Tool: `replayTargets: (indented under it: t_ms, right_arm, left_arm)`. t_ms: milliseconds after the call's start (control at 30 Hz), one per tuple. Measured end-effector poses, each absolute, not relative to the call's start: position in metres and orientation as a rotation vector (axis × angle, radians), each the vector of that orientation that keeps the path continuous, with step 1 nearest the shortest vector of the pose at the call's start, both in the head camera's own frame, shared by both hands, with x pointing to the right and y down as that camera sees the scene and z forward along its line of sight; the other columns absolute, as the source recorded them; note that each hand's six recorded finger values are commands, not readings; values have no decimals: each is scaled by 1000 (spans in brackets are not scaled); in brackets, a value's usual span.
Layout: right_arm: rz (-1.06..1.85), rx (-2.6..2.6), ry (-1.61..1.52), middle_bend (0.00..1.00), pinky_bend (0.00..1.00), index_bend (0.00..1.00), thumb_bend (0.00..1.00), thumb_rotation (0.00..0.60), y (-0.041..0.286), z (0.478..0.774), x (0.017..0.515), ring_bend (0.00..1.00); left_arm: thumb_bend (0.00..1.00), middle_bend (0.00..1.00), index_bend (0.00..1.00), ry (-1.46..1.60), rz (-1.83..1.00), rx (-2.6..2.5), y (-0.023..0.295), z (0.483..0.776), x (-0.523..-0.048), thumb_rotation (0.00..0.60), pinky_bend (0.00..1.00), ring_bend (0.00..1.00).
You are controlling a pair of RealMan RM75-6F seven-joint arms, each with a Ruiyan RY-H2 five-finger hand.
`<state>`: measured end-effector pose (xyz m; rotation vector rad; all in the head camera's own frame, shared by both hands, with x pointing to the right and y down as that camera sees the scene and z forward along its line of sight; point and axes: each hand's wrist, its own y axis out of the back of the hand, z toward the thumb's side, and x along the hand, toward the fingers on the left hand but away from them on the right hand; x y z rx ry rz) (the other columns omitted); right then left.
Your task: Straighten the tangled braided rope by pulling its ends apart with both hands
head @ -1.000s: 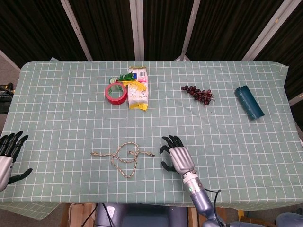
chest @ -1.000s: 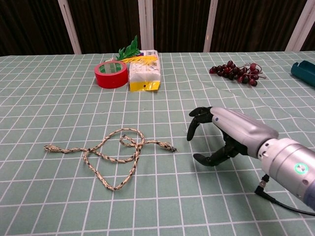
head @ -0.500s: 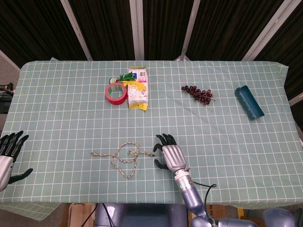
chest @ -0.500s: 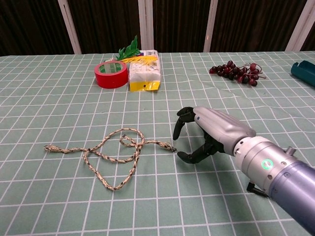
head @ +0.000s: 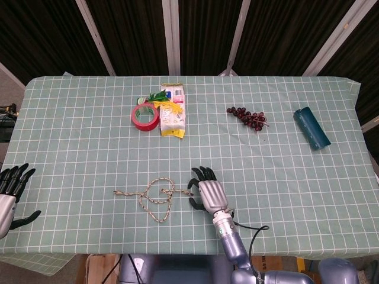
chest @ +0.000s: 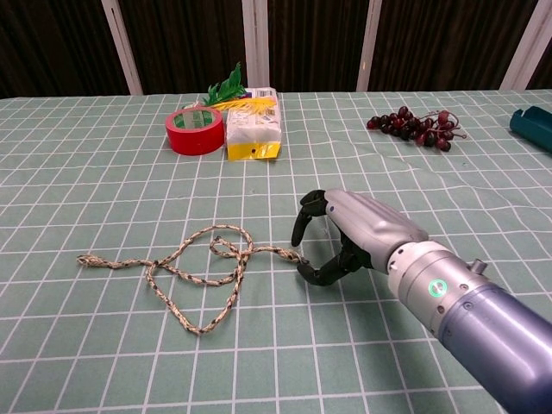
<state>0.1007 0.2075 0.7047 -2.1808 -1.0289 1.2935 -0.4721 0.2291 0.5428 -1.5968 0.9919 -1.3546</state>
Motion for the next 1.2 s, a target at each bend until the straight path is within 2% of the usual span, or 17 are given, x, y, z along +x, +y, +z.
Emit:
replayTargets:
  t_ms: [600, 900, 1200]
  right_arm:
    - [1299, -2195, -1041, 179, 0, 604, 465, 600, 210, 707, 95, 0]
    - [1298, -2172, -1054, 188, 0, 633, 495, 600, 206, 703, 101, 0]
    - [1288, -2114, -1085, 191, 0, 641, 509, 600, 188, 687, 125, 0]
  left_arm:
    - [74, 0, 30, 992, -1353, -1600, 229, 543, -471, 600, 0, 0]
    - [74, 0, 31, 990, -1353, -1602, 229, 544, -471, 600, 0, 0]
    - [75, 0, 41, 966, -1353, -1606, 231, 546, -466, 600, 0, 0]
